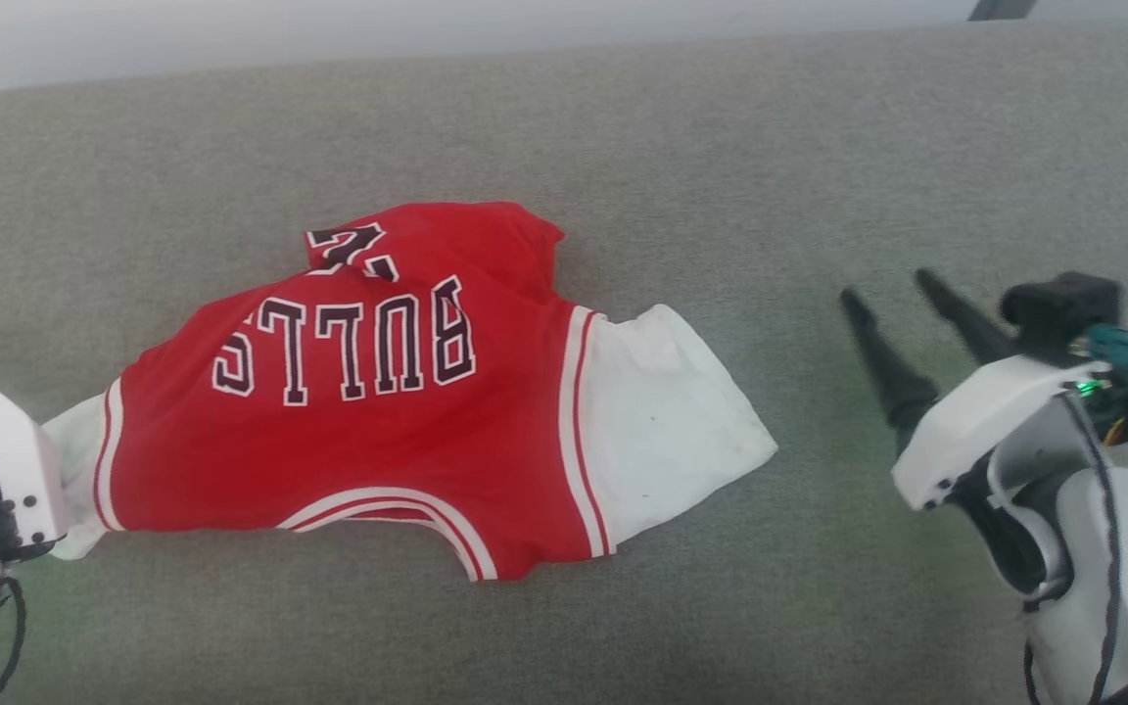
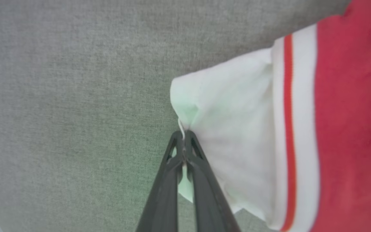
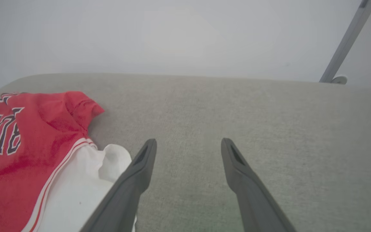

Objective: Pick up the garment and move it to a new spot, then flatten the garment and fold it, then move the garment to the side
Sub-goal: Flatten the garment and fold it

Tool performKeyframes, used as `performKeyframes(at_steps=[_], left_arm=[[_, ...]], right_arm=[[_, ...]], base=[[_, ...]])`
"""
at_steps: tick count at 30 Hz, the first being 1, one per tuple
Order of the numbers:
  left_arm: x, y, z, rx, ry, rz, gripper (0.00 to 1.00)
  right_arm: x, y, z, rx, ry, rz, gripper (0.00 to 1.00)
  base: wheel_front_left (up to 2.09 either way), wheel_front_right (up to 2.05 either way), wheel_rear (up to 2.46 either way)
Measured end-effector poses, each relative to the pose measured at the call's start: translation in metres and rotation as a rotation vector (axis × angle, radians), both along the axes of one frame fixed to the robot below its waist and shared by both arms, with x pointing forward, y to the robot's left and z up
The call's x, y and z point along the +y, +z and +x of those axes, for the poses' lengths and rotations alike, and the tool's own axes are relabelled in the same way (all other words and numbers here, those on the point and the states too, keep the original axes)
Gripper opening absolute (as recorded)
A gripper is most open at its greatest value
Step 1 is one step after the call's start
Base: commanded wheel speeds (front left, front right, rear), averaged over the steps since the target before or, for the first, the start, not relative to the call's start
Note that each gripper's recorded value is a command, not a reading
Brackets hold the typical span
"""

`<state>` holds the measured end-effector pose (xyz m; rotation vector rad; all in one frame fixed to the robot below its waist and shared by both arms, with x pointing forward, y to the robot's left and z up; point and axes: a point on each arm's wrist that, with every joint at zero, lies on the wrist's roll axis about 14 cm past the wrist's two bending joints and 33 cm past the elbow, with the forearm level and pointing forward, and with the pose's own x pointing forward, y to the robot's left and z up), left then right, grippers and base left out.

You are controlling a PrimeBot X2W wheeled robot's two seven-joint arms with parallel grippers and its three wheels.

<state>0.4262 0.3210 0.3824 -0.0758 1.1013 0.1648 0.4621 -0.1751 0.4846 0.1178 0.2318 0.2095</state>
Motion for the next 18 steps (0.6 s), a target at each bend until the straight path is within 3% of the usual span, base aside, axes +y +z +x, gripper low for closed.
performKeyframes(at_steps=[9, 18], left_arm=[[-0.001, 0.003, 0.002, -0.039, 0.013, -0.010, 0.00], [-0.005, 0.001, 0.003, -0.076, 0.019, -0.034, 0.00]], right_arm=[[0.052, -0.046, -0.018, 0.306, 0.204, 0.014, 1.00], [0.074, -0.097, -0.041, 0.593, 0.329, -0.072, 1.00]], base=[[0.00, 0.00, 0.00], [0.00, 0.00, 0.00]])
